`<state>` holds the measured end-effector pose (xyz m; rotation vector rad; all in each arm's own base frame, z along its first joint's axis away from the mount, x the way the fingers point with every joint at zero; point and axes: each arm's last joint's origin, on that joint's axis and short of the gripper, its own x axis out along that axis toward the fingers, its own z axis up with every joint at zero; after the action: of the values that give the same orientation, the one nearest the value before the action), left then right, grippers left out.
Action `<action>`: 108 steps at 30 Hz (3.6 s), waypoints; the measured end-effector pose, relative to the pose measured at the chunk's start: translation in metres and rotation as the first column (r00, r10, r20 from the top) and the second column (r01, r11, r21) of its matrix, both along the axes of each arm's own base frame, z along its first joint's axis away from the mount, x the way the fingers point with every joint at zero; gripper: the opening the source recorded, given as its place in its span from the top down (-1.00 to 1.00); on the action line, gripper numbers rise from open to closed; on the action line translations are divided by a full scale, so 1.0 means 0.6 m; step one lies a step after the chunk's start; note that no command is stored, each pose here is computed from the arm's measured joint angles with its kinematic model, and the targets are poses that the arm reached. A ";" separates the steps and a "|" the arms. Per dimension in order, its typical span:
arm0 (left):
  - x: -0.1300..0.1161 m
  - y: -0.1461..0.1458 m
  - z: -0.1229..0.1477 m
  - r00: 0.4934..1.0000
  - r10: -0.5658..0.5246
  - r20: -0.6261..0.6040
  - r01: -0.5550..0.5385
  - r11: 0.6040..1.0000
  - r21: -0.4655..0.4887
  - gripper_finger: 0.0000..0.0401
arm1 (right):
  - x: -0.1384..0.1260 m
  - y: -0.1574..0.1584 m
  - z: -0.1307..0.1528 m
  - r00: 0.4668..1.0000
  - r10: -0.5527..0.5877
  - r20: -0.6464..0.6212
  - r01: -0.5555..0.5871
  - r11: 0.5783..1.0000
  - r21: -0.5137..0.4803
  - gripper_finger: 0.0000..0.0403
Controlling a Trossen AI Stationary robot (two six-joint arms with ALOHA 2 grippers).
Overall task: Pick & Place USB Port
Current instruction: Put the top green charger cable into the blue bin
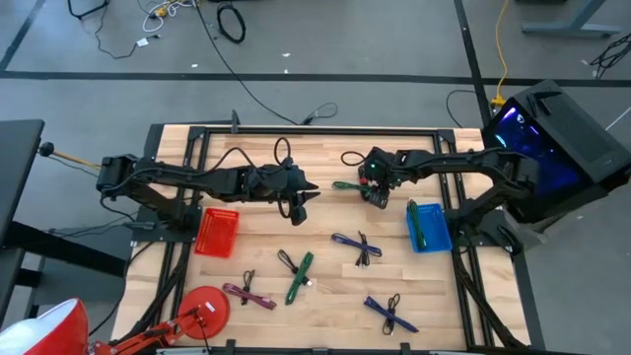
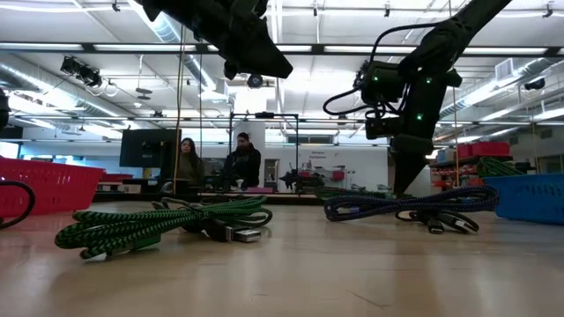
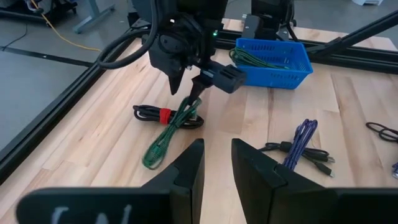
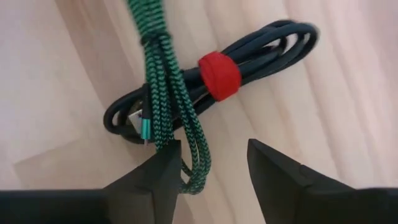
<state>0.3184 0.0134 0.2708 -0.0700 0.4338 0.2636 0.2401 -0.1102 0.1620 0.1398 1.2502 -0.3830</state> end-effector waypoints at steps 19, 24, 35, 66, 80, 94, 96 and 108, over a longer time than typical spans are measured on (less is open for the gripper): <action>-0.001 0.000 -0.003 1.000 0.000 -0.021 0.000 1.000 -0.001 0.58 | -0.001 -0.002 0.003 0.998 0.040 0.043 -0.043 0.996 0.077 0.19; -0.001 0.000 -0.003 1.000 0.000 -0.021 0.000 1.000 -0.001 0.58 | 0.000 0.001 0.003 0.996 0.055 0.069 -0.064 0.990 0.127 0.83; -0.002 0.000 -0.003 1.000 0.001 -0.021 -0.001 1.000 -0.002 0.58 | -0.007 -0.001 0.021 0.996 0.017 0.085 -0.024 0.997 0.076 0.99; -0.009 0.000 -0.016 0.993 0.008 -0.116 -0.009 1.000 -0.009 0.58 | -0.250 0.187 0.204 0.777 -0.316 0.544 0.265 0.949 0.172 1.00; -0.012 0.000 -0.020 0.989 0.008 -0.146 -0.010 1.000 -0.010 0.58 | -0.248 0.253 0.179 0.797 -0.290 0.529 0.202 0.955 0.218 1.00; -0.013 0.000 -0.021 0.989 0.017 -0.149 -0.021 0.999 -0.027 0.58 | -0.268 0.286 0.159 0.774 -0.354 0.526 0.284 0.935 0.211 1.00; -0.013 0.000 -0.021 0.989 0.017 -0.149 -0.021 0.999 -0.027 0.58 | -0.274 0.288 0.152 0.798 -0.383 0.465 0.323 0.923 0.207 1.00; -0.013 0.000 -0.021 0.989 0.016 -0.149 -0.020 0.999 -0.026 0.58 | -0.292 0.311 0.136 0.756 -0.480 0.445 0.447 0.875 0.186 1.00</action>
<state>0.3108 0.0134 0.2579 -0.0811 0.5858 0.2822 0.0649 0.0766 0.2433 0.5824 0.7167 -0.6912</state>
